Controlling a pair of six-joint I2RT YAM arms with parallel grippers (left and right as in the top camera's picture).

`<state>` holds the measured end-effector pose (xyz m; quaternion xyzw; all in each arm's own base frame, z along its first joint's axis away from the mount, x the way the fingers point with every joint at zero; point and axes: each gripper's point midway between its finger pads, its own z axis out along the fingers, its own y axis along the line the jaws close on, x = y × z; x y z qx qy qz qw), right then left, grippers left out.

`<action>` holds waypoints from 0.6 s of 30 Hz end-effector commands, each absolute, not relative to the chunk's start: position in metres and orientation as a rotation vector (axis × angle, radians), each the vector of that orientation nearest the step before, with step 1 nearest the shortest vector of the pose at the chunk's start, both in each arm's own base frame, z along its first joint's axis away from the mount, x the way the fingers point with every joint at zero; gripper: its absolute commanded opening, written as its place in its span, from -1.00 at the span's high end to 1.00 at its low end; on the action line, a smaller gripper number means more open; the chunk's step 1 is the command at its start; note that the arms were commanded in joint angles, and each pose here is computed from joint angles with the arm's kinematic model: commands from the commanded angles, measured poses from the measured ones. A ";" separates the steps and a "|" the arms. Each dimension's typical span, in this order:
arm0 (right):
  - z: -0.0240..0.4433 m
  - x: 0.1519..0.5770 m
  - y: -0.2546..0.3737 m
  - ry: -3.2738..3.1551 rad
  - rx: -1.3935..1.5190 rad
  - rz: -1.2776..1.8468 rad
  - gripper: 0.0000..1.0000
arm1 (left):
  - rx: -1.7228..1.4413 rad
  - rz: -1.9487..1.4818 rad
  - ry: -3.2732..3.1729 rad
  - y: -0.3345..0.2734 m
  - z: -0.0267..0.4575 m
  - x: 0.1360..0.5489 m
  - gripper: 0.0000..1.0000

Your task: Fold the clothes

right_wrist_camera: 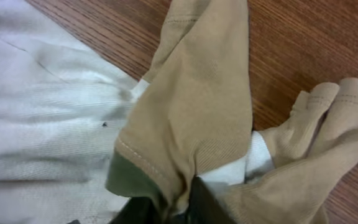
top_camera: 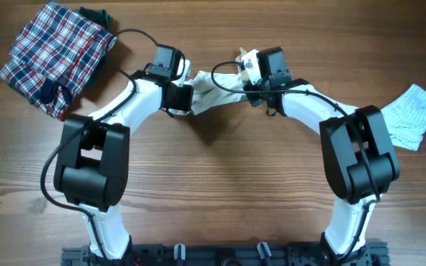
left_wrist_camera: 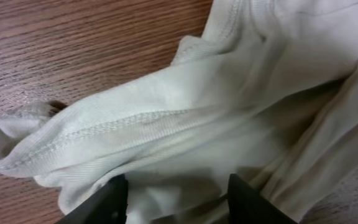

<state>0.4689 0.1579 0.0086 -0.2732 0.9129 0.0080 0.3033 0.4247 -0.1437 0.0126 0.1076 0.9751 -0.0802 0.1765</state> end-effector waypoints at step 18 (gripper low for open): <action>0.113 0.467 0.134 2.354 -0.430 -0.050 0.92 | 0.283 -0.205 2.783 -0.140 0.005 0.422 -0.11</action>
